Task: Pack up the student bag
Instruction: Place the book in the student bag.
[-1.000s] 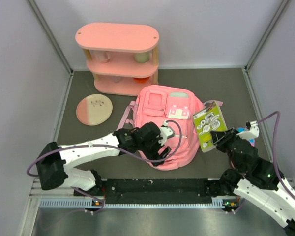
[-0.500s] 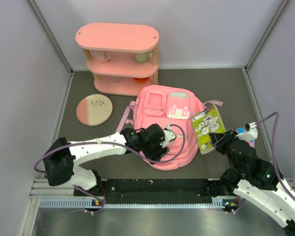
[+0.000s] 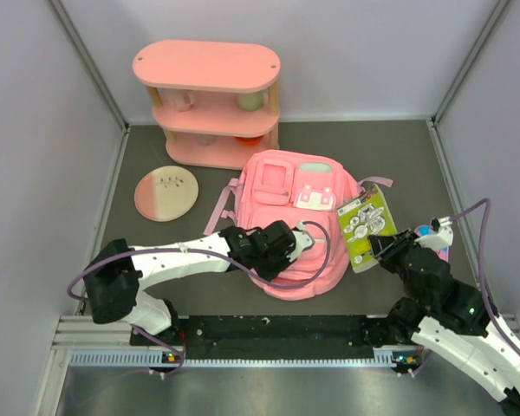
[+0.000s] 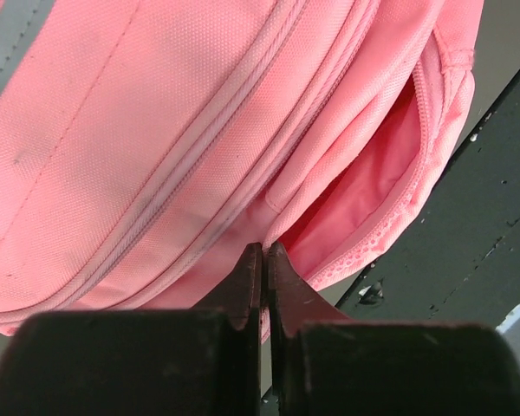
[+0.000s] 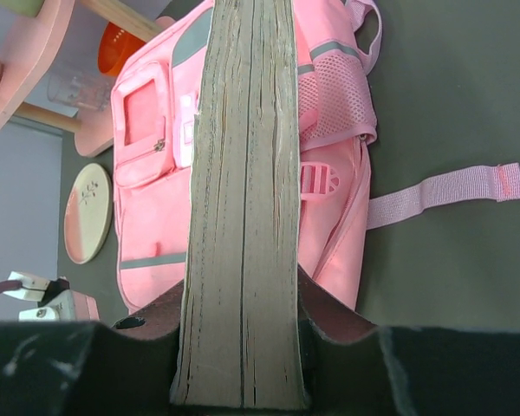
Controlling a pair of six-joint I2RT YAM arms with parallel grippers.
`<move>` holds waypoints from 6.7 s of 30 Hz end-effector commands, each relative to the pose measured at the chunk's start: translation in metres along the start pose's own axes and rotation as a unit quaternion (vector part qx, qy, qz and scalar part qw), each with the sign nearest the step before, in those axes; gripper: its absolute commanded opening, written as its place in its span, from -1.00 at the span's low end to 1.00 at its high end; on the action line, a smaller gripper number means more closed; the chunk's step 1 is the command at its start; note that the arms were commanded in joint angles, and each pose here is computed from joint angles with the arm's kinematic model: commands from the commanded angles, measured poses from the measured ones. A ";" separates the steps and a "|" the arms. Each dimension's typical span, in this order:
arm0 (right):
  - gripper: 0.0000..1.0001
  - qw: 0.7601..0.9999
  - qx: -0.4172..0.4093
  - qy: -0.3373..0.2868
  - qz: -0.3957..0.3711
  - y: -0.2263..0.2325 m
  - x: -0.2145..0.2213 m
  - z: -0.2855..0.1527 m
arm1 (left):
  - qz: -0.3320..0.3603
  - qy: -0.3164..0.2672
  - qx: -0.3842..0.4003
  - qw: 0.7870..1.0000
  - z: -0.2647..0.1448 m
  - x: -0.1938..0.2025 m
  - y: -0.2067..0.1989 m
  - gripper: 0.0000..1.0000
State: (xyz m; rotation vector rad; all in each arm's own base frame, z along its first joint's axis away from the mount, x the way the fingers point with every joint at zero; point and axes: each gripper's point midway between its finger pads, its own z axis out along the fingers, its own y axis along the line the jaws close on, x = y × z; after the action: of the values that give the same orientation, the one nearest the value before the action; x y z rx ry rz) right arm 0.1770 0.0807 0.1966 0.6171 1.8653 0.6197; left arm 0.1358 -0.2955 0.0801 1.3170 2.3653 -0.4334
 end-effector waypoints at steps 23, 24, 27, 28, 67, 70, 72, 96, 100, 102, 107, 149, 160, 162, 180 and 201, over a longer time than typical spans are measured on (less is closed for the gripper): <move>-1.00 0.981 -0.169 0.025 0.093 0.035 -0.016 -0.058 | -0.181 -0.241 -0.155 0.941 -0.110 -0.137 0.073 -1.00; -1.00 0.980 -0.175 0.021 0.090 0.038 -0.020 -0.060 | -0.198 -0.245 -0.155 0.936 -0.113 -0.137 0.080 -1.00; -1.00 0.980 -0.192 0.021 0.058 0.048 -0.026 -0.067 | -0.232 -0.266 -0.137 0.926 -0.124 -0.143 0.091 -1.00; -1.00 0.976 -0.214 0.027 0.039 0.057 -0.029 -0.074 | -0.237 -0.273 -0.128 0.923 -0.128 -0.146 0.093 -1.00; -1.00 0.881 -0.314 0.351 0.045 0.129 0.108 -0.064 | -0.293 -0.401 -0.049 0.866 -0.211 -0.211 0.110 -1.00; -1.00 0.897 -0.264 0.344 0.087 0.114 0.116 -0.047 | -0.290 -0.407 -0.029 0.866 -0.212 -0.212 0.101 -1.00; -1.00 0.897 -0.275 0.314 0.143 0.116 0.111 -0.038 | -0.290 -0.415 -0.017 0.862 -0.217 -0.214 0.096 -1.00; -1.00 0.873 -0.201 0.242 0.372 0.096 0.100 0.010 | -0.291 -0.416 0.011 0.861 -0.209 -0.213 0.075 -1.00; -1.00 0.875 -0.188 0.261 0.362 0.091 0.101 -0.003 | -0.293 -0.413 0.008 0.862 -0.206 -0.212 0.077 -1.00; -1.00 0.878 -0.180 0.261 0.359 0.084 0.101 -0.007 | -0.291 -0.411 0.008 0.864 -0.203 -0.213 0.077 -1.00; -1.00 0.870 -0.193 0.269 0.364 0.082 0.099 -0.017 | -0.292 -0.409 0.006 0.865 -0.201 -0.213 0.078 -1.00; -1.00 0.894 -0.115 0.050 0.429 0.107 0.048 0.091 | -0.272 -0.414 0.078 0.865 -0.209 -0.212 0.050 -1.00; -0.43 0.915 0.003 0.043 0.402 0.105 0.088 0.150 | -0.264 -0.410 0.075 0.870 -0.211 -0.207 0.048 -1.00; -0.39 0.917 0.011 0.052 0.396 0.089 0.101 0.149 | -0.265 -0.406 0.072 0.872 -0.207 -0.204 0.049 -1.00; 0.60 0.949 0.014 0.120 0.292 0.046 0.125 0.105 | -0.268 -0.397 0.066 0.875 -0.193 -0.205 0.053 -1.00; -1.00 0.934 -0.077 0.054 0.345 0.106 0.079 0.137 | -0.281 -0.398 0.087 0.869 -0.193 -0.204 0.046 -1.00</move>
State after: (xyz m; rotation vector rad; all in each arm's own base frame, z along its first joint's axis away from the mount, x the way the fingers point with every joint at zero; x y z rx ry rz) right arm 0.2650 0.2030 0.1042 1.1855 1.8024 1.0851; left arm 0.2381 -0.3269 0.2891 0.3509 2.1232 -0.9901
